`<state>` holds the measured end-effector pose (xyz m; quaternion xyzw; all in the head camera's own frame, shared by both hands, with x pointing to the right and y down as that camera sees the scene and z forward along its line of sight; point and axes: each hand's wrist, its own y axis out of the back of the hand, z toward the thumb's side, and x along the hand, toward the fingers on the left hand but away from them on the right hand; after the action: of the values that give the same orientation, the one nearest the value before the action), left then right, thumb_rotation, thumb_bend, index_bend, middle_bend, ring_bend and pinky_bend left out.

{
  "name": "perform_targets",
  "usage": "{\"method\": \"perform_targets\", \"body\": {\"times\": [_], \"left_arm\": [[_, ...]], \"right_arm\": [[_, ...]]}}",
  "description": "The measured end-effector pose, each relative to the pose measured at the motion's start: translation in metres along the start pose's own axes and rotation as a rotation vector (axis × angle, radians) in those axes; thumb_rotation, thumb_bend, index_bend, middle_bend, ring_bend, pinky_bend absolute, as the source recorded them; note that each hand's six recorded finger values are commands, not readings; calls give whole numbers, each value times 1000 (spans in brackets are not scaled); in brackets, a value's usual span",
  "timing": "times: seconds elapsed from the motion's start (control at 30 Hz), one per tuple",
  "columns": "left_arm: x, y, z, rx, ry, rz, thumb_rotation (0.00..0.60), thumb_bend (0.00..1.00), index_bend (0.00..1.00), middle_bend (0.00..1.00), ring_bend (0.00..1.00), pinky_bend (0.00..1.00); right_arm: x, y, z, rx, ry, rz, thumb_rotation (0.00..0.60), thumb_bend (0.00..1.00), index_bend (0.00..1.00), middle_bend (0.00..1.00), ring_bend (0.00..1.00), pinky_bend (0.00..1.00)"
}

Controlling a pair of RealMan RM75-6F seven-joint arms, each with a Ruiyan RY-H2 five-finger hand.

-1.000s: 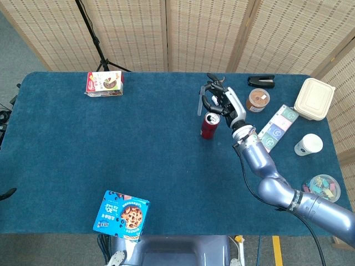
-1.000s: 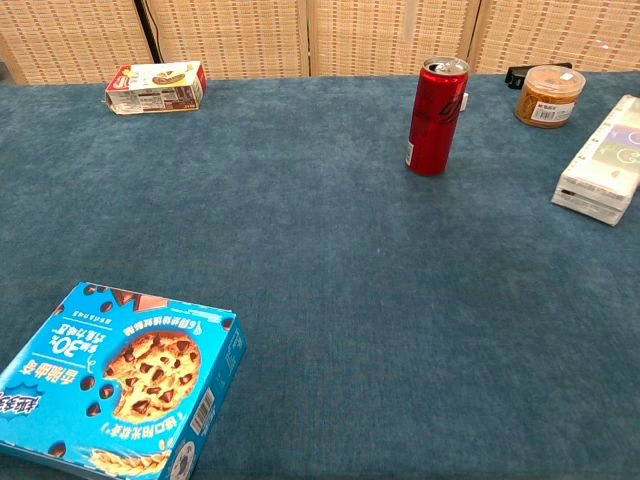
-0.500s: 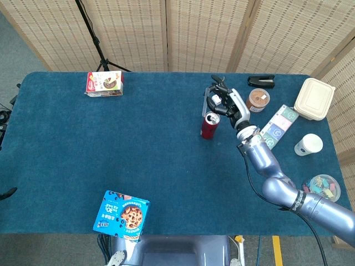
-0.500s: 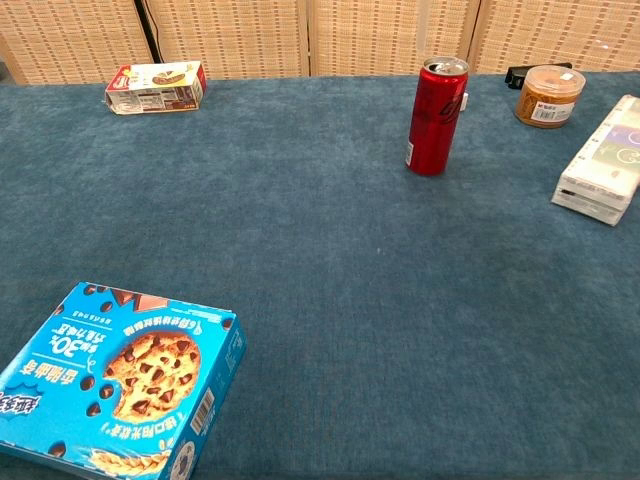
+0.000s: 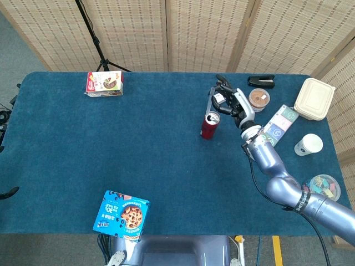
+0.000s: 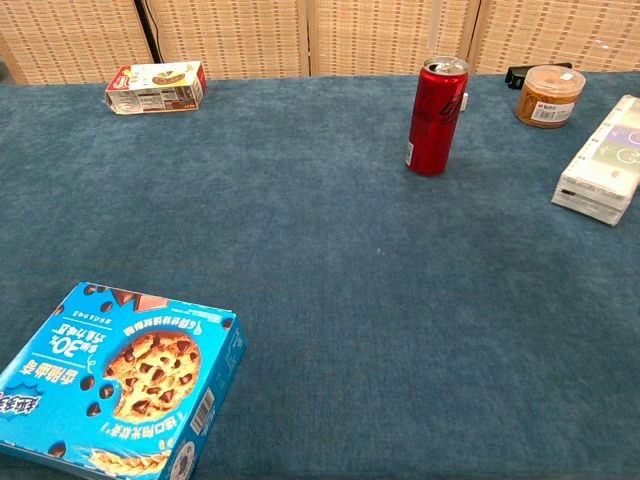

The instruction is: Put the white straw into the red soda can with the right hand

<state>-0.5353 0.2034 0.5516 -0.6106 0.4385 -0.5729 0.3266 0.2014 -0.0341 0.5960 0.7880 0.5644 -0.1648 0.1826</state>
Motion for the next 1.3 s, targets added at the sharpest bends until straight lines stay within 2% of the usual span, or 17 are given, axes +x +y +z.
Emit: {"method": "perform_targets", "body": {"times": [0.4, 1.3], "left_arm": [[0, 0, 2, 2, -2, -1, 600, 0, 0, 0, 0, 0], [0, -3, -3, -2, 8, -5, 600, 0, 0, 0, 0, 0]], "right_arm": [[4, 6, -4, -2, -8, -5, 600, 569, 542, 0, 0, 0], [2, 2, -18, -7, -33, 2, 600, 569, 543, 0, 0, 0]]}}
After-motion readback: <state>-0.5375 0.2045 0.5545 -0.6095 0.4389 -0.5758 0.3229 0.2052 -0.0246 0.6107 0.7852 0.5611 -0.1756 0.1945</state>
